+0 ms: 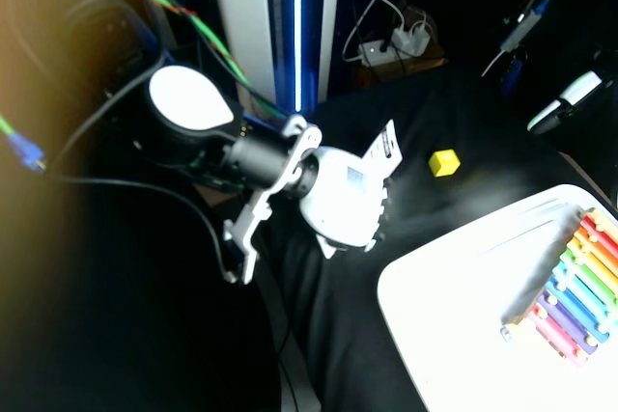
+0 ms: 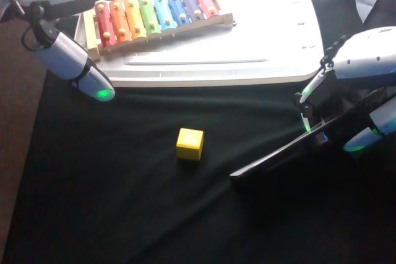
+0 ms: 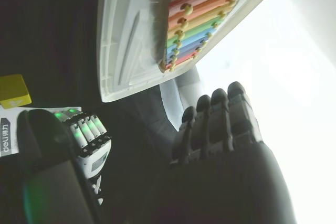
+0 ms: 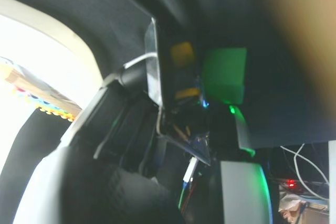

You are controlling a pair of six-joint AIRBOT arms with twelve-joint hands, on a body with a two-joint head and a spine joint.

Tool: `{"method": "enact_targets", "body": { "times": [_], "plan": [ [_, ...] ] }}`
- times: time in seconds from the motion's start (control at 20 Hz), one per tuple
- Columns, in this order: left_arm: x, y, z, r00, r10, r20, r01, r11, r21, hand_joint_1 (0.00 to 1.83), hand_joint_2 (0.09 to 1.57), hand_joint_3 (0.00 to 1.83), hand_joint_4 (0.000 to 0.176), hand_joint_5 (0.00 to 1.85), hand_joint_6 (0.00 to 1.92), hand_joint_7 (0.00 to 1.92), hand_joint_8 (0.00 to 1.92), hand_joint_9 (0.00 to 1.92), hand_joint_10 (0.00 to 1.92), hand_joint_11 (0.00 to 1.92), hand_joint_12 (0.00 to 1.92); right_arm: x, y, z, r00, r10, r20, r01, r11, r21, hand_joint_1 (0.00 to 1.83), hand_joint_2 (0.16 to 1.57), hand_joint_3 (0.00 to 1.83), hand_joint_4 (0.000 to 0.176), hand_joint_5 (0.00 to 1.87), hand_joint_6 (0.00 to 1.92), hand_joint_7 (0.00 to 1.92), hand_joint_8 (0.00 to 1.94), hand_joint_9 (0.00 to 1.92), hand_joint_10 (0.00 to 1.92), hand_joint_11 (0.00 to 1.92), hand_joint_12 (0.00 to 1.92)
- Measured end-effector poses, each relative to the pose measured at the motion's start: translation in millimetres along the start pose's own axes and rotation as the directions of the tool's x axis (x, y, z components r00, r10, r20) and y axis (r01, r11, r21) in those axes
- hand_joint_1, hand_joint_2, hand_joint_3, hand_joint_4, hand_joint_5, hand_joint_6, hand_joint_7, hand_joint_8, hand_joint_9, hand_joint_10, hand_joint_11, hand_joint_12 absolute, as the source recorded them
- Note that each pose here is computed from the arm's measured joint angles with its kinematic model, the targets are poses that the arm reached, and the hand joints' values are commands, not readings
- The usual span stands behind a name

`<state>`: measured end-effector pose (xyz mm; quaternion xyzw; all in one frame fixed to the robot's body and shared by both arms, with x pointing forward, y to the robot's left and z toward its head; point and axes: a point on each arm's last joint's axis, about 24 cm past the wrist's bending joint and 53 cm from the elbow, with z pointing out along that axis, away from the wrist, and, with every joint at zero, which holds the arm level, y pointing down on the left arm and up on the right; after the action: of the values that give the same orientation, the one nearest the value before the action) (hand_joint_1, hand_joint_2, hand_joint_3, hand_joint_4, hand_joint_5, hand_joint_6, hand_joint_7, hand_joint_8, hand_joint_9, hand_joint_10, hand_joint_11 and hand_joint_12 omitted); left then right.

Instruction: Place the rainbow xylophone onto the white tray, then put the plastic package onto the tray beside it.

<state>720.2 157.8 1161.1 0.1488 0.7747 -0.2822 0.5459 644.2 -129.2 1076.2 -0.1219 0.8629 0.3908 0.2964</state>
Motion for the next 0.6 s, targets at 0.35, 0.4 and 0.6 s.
{"method": "enact_targets", "body": {
  "times": [0.35,0.4,0.6],
  "plan": [
    [0.1,0.2,0.0,1.0,0.0,0.0,0.0,1.0,-0.001,0.83,0.69,0.0,0.026,0.05,0.01,0.11,0.01,0.07,0.01,0.02,0.01,-16.7,4.8,-6.1,0.998,-0.004,0.065,0.006,1.0,-0.03,1.11,1.22,0.0,0.0,0.78,1.27,1.05,1.01,1.11,1.37,1.05,1.68],
    [0.1,0.2,0.0,1.0,0.0,0.0,0.0,1.0,-0.001,0.83,0.7,0.0,0.034,0.04,0.01,0.1,0.01,0.06,0.0,0.01,0.0,-21.7,3.8,-8.7,0.996,0.001,0.085,0.002,1.0,-0.03,1.12,1.2,0.0,0.0,0.81,1.22,1.11,1.08,1.21,1.4,1.17,1.67],
    [0.4,0.4,0.0,1.0,0.0,-0.001,0.0,1.0,-0.001,0.81,0.69,0.0,0.005,0.05,0.01,0.11,0.01,0.08,0.01,0.04,0.02,-31.4,5.0,-12.7,0.992,0.001,0.123,0.004,0.999,-0.039,1.15,1.16,0.0,0.0,0.9,1.09,1.2,1.32,1.31,1.53,1.3,1.71]
  ]
}}
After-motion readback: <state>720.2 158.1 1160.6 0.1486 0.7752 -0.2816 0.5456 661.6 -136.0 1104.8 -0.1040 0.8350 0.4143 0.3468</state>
